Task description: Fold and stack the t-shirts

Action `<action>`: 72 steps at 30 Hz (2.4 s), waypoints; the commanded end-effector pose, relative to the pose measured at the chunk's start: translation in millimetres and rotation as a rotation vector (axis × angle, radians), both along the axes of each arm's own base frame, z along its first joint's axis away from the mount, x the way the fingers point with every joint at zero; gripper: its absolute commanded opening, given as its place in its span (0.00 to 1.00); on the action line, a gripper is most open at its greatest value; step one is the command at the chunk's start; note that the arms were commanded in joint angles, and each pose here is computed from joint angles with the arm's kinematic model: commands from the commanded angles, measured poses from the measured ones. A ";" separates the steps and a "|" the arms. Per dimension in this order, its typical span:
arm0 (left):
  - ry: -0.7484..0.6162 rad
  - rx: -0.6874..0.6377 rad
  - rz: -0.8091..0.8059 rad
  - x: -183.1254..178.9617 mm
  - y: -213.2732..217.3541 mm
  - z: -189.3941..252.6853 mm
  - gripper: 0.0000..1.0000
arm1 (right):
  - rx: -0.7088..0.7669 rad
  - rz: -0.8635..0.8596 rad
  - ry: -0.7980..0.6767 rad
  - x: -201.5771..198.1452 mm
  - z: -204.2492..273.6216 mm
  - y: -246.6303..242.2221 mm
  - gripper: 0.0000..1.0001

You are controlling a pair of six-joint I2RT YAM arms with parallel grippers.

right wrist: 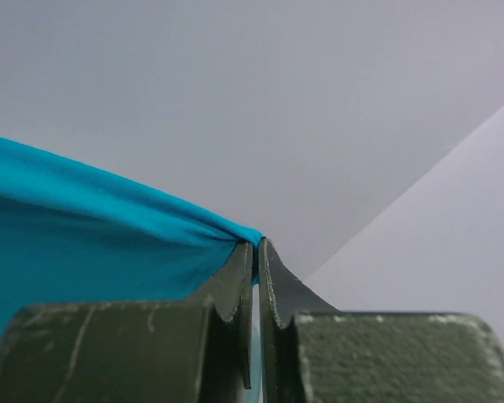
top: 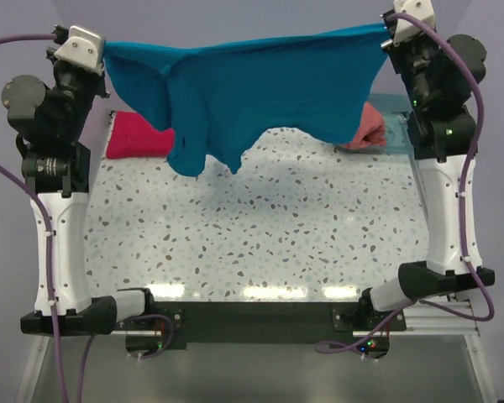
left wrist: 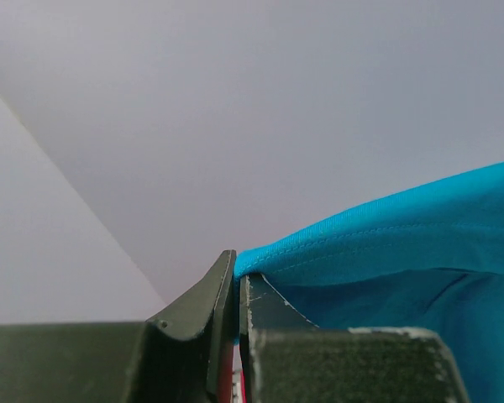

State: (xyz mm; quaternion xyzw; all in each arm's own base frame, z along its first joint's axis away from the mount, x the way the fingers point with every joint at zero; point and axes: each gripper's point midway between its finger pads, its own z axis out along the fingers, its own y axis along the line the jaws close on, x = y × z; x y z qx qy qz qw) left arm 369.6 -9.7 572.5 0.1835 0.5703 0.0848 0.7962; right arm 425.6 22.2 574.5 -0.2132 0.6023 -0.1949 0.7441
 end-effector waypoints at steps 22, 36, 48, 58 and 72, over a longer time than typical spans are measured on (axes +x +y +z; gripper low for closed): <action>-0.231 -0.061 -0.013 113.3 10.5 63.5 0.00 | 0.289 -0.054 -0.224 86.2 46.4 -5.1 0.00; -0.236 0.145 -0.088 66.3 -11.4 4.7 0.00 | -0.014 0.216 -0.103 75.5 -36.9 45.7 0.00; 0.569 0.466 -0.492 -42.3 -66.2 -355.1 0.00 | -0.331 0.418 0.672 -30.0 -352.3 48.9 0.00; 1.143 0.610 -0.914 -175.4 -77.7 -468.6 0.03 | -0.507 0.575 1.170 -142.8 -472.2 27.1 0.00; 1.091 0.831 -1.148 -228.3 -103.4 -457.6 0.59 | -0.558 0.708 1.319 -241.3 -475.3 18.6 0.73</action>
